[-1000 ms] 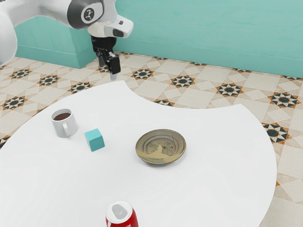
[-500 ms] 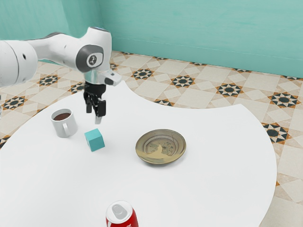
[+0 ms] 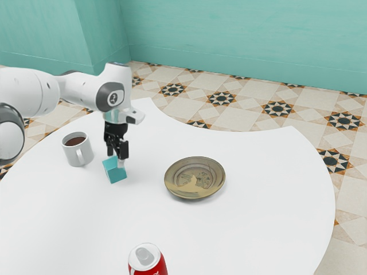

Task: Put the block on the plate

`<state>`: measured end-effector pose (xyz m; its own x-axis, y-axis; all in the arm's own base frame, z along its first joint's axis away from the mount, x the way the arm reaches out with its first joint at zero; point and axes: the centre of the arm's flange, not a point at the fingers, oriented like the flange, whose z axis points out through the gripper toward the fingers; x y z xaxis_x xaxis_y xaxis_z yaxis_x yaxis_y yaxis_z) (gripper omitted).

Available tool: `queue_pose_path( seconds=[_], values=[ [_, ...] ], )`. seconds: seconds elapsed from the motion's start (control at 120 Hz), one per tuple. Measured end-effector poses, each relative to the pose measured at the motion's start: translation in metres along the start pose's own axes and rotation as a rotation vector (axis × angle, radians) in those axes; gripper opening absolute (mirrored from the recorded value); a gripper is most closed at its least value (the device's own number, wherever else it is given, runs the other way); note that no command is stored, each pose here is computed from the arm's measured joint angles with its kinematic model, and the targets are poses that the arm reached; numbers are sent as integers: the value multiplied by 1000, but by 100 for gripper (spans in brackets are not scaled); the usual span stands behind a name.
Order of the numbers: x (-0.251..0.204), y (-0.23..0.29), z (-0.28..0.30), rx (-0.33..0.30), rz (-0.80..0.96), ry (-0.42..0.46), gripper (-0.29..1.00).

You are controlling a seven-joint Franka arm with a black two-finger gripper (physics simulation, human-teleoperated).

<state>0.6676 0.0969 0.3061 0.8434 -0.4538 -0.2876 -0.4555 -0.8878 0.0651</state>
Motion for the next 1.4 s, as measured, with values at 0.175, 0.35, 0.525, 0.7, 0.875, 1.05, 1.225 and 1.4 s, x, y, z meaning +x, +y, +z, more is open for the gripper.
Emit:
queue_pose_path(
  seconds=[0.175, 0.35, 0.525, 0.7, 0.875, 1.05, 1.225, 1.4],
  values=[
    [4, -22, 22, -3, -14, 12, 70],
    [6, -35, 32, 8, -22, 29, 70],
    [6, -44, 45, 2, -30, 30, 70],
    [5, -43, 47, -10, -32, 38, 58],
    [4, -43, 45, -7, -29, 39, 40],
    [4, -41, 44, -2, -24, 39, 39],
    [2, -8, -6, 44, 15, 76, 36],
    [37, 63, -34, 86, 123, 95, 35]
  ],
)
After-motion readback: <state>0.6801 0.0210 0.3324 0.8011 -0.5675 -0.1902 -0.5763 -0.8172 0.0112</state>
